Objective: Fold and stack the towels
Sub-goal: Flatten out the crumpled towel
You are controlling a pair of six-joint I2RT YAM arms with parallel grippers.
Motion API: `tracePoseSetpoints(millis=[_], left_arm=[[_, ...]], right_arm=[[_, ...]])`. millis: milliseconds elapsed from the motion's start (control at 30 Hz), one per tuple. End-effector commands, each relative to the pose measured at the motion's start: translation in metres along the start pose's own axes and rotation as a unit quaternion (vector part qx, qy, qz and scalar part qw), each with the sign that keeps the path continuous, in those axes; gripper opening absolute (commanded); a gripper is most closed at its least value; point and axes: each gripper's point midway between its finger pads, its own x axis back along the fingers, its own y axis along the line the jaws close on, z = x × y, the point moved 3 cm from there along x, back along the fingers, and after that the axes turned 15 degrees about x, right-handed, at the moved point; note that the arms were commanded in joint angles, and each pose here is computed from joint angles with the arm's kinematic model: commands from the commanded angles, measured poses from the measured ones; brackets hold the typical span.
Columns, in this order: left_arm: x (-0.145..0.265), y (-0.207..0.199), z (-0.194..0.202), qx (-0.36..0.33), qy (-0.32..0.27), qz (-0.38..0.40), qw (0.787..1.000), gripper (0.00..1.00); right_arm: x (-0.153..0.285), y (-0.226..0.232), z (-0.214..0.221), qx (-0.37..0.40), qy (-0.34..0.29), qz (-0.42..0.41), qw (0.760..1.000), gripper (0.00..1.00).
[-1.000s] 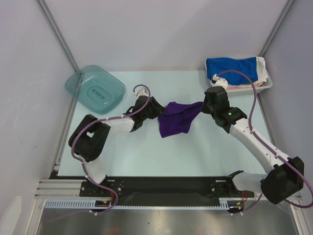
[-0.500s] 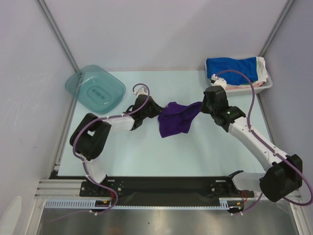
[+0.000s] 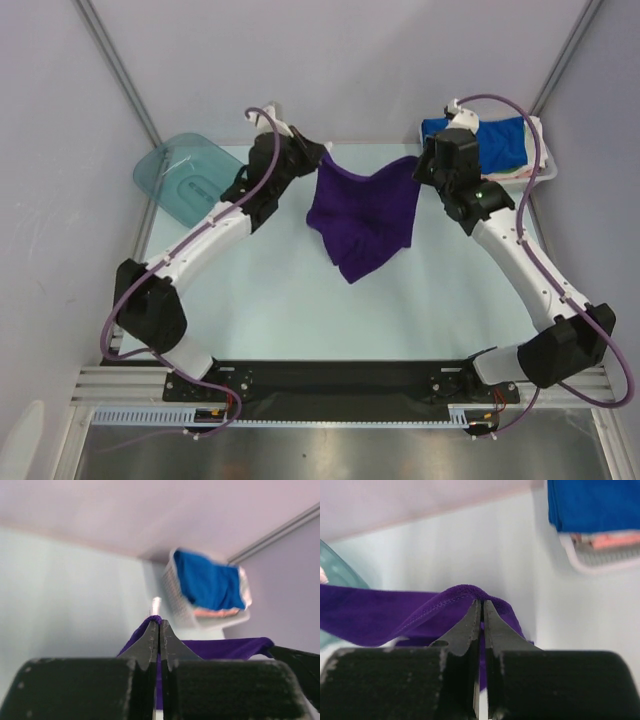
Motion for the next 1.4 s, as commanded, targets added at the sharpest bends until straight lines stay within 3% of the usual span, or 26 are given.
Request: tracePoseSetpoints(millis=[0,333,500,533,700,933,967,1000,1100,1133,1200,1233,1300,1367], left_arm=[[0.017,-0.046,-0.068,-0.036,-0.068,0.027,0.997,0.0],[-0.005,-0.111,-0.181,-0.053,-0.182,0.097,0.977,0.0],[-0.007,-0.156,-0.236,-0.043,-0.258,0.162,0.952,0.0],[-0.019,-0.152,-0.242,-0.04,-0.269,0.166,0.948,0.0],[-0.009,-0.156,-0.276,-0.024,-0.32,0.205,0.925,0.0],[-0.009,-0.143,-0.263,-0.032,-0.299,0.199,0.933,0.0],[-0.006,-0.144,-0.263,-0.032,-0.299,0.204,0.932,0.0],[0.002,-0.145,-0.261,-0.033,-0.294,0.204,0.933,0.0],[0.012,-0.149,-0.243,-0.049,-0.273,0.21,0.938,0.0],[0.043,-0.172,-0.243,-0.062,-0.288,0.232,0.927,0.0],[0.05,-0.163,-0.223,-0.086,-0.28,0.217,0.931,0.0],[0.088,-0.185,-0.222,-0.087,-0.289,0.244,0.922,0.0],[0.104,-0.177,-0.207,-0.105,-0.288,0.233,0.923,0.0],[0.154,-0.193,-0.201,-0.105,-0.3,0.262,0.911,0.0]], right_arm=[[0.002,-0.003,-0.069,-0.013,-0.089,-0.018,0.996,0.0],[-0.031,-0.005,-0.187,-0.02,-0.226,-0.028,0.974,0.0],[-0.05,-0.006,-0.236,-0.002,-0.289,-0.011,0.957,0.0],[-0.034,-0.009,-0.261,-0.006,-0.325,-0.01,0.946,0.0],[-0.034,-0.02,-0.291,0.0,-0.379,0.005,0.926,0.0],[-0.038,-0.032,-0.277,-0.002,-0.368,0.009,0.93,0.0],[-0.014,-0.034,-0.286,-0.005,-0.386,0.005,0.922,0.0],[-0.029,-0.033,-0.266,0.001,-0.358,0.007,0.934,0.0],[0.003,-0.036,-0.265,-0.002,-0.372,0.004,0.928,0.0],[0.009,-0.035,-0.261,0.0,-0.37,0.0,0.929,0.0],[0.036,-0.032,-0.255,0.004,-0.375,-0.008,0.927,0.0],[0.047,-0.031,-0.254,0.007,-0.377,-0.011,0.926,0.0],[0.088,-0.024,-0.254,0.019,-0.392,-0.025,0.919,0.0],[0.103,-0.017,-0.238,0.031,-0.385,-0.033,0.922,0.0]])
